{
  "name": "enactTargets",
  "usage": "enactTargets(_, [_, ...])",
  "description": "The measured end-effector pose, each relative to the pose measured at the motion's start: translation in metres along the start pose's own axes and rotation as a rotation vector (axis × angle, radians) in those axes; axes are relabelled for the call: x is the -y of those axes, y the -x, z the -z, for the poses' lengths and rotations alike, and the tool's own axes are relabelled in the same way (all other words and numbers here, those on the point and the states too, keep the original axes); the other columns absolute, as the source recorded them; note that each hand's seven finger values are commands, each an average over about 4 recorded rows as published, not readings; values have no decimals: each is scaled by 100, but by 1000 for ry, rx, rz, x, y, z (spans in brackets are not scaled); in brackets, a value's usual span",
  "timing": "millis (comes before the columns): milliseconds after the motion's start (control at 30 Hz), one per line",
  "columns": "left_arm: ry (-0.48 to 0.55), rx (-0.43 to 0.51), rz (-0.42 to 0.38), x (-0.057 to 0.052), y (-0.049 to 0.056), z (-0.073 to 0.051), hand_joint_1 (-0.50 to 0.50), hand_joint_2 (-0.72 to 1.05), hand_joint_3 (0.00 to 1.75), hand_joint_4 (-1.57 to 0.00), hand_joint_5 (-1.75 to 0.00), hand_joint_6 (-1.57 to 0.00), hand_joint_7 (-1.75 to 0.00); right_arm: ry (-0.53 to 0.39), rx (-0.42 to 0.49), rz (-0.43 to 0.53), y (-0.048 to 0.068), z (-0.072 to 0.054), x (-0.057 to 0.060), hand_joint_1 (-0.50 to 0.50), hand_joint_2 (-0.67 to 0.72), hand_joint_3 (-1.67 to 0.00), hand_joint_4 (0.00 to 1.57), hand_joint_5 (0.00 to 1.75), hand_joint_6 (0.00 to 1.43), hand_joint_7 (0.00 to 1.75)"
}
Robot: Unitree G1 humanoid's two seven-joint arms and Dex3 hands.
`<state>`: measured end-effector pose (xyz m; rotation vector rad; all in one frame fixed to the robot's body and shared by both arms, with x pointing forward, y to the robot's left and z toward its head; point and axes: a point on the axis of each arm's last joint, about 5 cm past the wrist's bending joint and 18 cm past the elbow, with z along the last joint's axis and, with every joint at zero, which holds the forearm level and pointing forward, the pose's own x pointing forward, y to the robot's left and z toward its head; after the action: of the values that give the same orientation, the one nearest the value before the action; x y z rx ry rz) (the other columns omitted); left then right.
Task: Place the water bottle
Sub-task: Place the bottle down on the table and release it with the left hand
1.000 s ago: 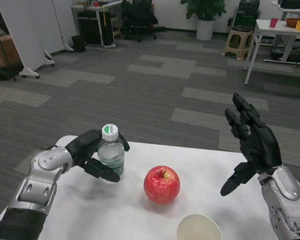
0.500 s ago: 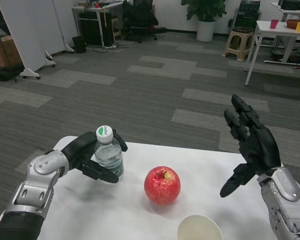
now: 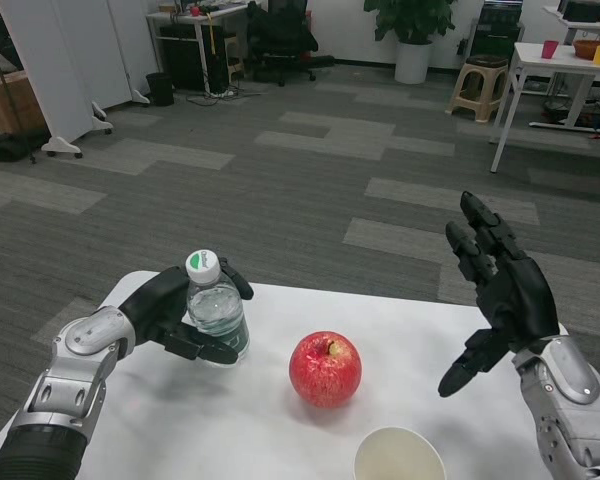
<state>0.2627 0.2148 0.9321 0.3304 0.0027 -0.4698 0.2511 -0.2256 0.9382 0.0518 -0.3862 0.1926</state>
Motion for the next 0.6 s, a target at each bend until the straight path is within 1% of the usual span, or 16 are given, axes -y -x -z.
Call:
enactTargets(67, [3, -8, 1, 1, 1, 2, -8, 87, 2, -7, -157, -32, -98, 0, -1, -1, 0, 0, 0, -46, 41, 0, 0, 0, 0, 0])
enactTargets(133, [6, -14, 3, 1, 1, 3, -18, 91, 7, -7, -157, -28, -94, -1, -2, -3, 0, 0, -1, -46, 41, 0, 0, 0, 0, 0])
enactTargets(200, [7, -17, 4, 2, 2, 4, -24, 96, 9, -6, -154, -26, -91, -2, -3, -5, 0, 1, -1, -46, 41, 0, 0, 0, 0, 0])
enactTargets(267, [8, -20, 6, 2, 2, 5, -30, 96, 9, -4, -154, -24, -91, -3, -3, -6, 0, 1, -2, -46, 41, 0, 0, 0, 0, 0])
enactTargets(333, [9, -22, 7, 3, 2, 5, -38, 96, 4, -2, -154, -20, -91, -4, -4, -7, 0, 1, -2, -46, 41, 0, 0, 0, 0, 0])
enactTargets(433, [11, -26, 9, 3, 3, 6, -42, 96, 0, 0, -154, -17, -87, -6, -4, -7, 0, 1, -2, -46, 41, 0, 0, 0, 0, 0])
enactTargets(500, [12, -29, 9, 4, 3, 7, -46, 96, 4, 0, -154, -14, -84, -8, -4, -7, 0, 2, -3, -46, 41, 0, 0, 0, 0, 0])
enactTargets(600, [13, -33, 9, 4, 4, 8, -49, 89, 7, 0, -154, -10, -82, -13, -3, -7, 0, 2, -4, -46, 41, 0, 0, 0, 0, 0])
